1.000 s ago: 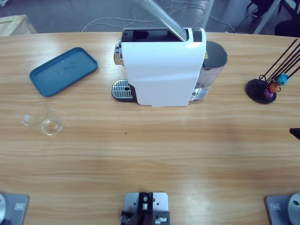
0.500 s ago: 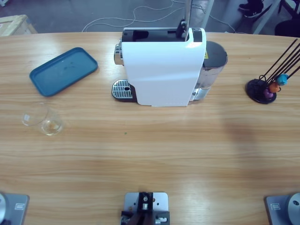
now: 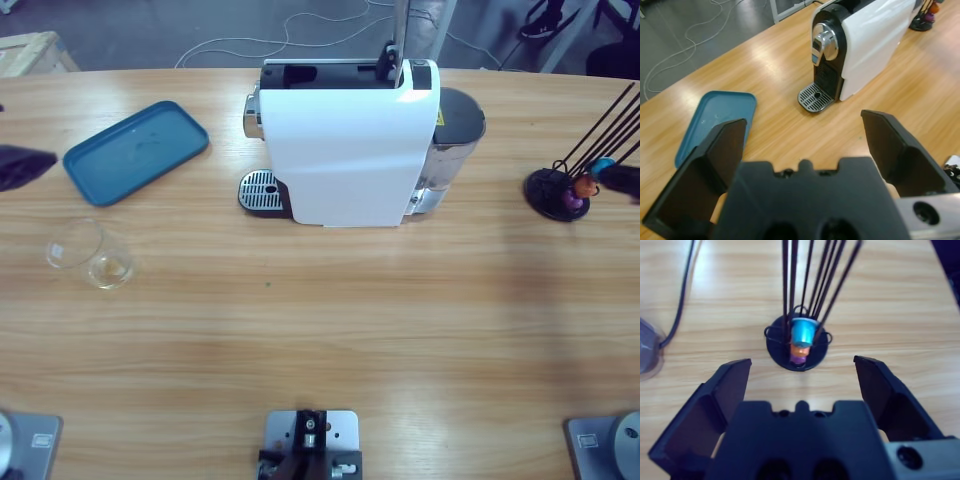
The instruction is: Pour coffee
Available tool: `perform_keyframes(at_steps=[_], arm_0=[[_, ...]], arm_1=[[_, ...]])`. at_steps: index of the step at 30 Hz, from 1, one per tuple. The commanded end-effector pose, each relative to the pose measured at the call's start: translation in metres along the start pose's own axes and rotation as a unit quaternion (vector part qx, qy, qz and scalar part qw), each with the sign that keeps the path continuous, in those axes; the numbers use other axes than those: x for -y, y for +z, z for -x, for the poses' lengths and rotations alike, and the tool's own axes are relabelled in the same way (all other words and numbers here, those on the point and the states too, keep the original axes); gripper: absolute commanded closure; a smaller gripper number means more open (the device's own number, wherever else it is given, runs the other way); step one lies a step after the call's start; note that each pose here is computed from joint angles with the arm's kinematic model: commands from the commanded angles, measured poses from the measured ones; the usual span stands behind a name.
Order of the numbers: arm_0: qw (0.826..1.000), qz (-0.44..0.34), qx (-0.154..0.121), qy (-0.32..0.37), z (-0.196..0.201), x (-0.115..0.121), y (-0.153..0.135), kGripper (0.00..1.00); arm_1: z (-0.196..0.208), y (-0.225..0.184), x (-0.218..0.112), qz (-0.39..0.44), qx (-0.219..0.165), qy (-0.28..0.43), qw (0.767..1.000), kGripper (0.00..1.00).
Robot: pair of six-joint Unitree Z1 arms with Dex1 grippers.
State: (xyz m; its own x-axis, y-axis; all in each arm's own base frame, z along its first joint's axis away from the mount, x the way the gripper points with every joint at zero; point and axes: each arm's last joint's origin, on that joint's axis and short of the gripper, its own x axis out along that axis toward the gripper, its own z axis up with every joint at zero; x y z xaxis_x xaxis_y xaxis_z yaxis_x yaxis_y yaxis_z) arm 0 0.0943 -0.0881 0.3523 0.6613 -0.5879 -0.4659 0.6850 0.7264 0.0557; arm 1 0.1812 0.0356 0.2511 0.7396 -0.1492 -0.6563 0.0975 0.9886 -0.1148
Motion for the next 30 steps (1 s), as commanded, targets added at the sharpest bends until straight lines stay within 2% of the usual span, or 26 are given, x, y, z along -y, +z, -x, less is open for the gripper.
perform_keyframes(at_steps=[1,2,5,6,7,17,18,19,20,24,26,30], arm_0=[[1.0,0.005,0.002,-0.013,0.002,0.003,-0.009,0.013],[1.0,0.005,0.004,-0.013,0.002,0.003,-0.008,0.013],[1.0,0.005,0.012,-0.012,0.004,0.002,-0.003,0.013],[1.0,0.005,0.012,-0.012,0.004,0.002,-0.003,0.013],[1.0,0.005,0.013,-0.012,0.004,0.002,-0.003,0.013],[1.0,0.006,0.01,-0.012,-0.003,0.002,0.008,0.013],[1.0,0.006,0.01,-0.012,-0.003,0.002,0.008,0.013],[1.0,0.006,0.008,-0.012,-0.004,0.002,0.008,0.013],[1.0,0.006,0.008,-0.012,-0.004,0.002,0.008,0.013],[1.0,0.01,0.008,-0.011,-0.004,0.002,0.009,0.013],[1.0,0.011,0.009,-0.011,-0.004,0.002,0.009,0.013],[1.0,0.013,0.025,0.0,0.003,0.0,0.018,0.013]], arm_1=[[-0.029,-0.014,-0.002,-0.002,-0.027,-0.009,1.0,0.115],[-0.031,-0.014,-0.002,-0.003,-0.028,-0.008,1.0,0.117],[-0.036,-0.016,0.001,-0.015,-0.017,-0.01,1.0,0.221],[-0.038,-0.017,0.001,-0.02,-0.013,-0.009,1.0,0.306],[-0.041,-0.018,0.001,-0.022,-0.012,-0.006,1.0,0.335],[-0.051,-0.022,0.005,-0.034,-0.007,-0.012,0.999,0.34],[-0.05,-0.022,0.006,-0.036,-0.004,-0.015,0.999,0.35],[-0.049,-0.022,0.007,-0.038,-0.001,-0.016,0.999,0.432],[-0.049,-0.023,0.007,-0.038,-0.001,-0.017,0.999,0.451],[-0.049,-0.022,0.008,-0.038,-0.001,-0.013,0.999,0.463],[-0.049,-0.022,0.008,-0.036,-0.001,-0.011,0.999,0.69],[-0.052,-0.022,0.01,-0.04,-0.003,-0.009,0.999,0.703]])
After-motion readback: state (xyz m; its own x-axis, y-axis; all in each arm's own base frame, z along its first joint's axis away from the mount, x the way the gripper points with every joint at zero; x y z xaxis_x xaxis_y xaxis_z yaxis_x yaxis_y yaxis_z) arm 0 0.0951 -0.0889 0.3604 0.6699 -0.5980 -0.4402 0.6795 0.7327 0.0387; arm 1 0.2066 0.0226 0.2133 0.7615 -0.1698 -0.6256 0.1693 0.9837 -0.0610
